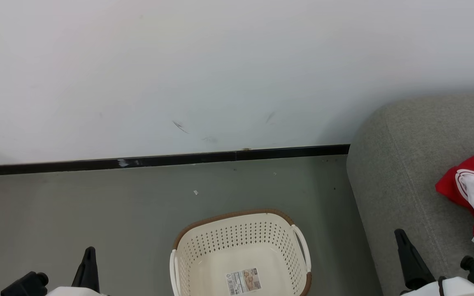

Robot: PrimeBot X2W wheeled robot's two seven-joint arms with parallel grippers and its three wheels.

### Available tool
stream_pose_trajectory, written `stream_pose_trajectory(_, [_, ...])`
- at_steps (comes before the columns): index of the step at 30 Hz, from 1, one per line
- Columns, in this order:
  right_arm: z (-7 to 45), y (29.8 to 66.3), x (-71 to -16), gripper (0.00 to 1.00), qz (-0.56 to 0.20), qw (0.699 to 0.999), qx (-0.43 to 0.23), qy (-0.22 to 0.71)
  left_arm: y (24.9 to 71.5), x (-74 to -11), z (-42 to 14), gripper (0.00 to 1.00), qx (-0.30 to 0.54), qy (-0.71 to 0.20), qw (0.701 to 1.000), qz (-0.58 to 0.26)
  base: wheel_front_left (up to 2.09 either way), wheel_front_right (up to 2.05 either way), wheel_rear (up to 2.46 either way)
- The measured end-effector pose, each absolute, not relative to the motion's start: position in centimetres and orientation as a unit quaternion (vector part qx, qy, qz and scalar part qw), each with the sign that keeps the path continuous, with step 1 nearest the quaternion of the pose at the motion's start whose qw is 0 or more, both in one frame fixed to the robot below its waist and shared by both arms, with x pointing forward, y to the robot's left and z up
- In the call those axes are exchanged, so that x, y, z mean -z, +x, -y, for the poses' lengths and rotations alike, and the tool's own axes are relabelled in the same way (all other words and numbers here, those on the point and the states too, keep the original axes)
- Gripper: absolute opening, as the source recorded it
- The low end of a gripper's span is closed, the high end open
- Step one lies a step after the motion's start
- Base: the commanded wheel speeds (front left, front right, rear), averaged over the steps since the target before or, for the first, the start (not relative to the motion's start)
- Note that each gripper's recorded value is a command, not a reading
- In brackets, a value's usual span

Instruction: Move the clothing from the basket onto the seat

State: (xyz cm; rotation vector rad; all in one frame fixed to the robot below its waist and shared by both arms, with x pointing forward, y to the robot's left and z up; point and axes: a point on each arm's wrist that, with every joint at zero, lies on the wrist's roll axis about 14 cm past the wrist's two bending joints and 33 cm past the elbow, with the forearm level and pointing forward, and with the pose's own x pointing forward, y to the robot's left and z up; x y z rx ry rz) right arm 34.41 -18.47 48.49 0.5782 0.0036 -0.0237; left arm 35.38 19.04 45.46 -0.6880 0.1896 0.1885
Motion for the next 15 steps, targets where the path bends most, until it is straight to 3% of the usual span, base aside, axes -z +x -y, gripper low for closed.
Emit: stream_pose_trajectory(15, [19.24, 35.11, -48.32, 0.0, -0.009, 0.919, 0.026, 0.394, 35.6, -45.61, -18.79, 0.0, -0.086, -0.434, 0.892, -0.097, 0.0, 0.0, 0.0])
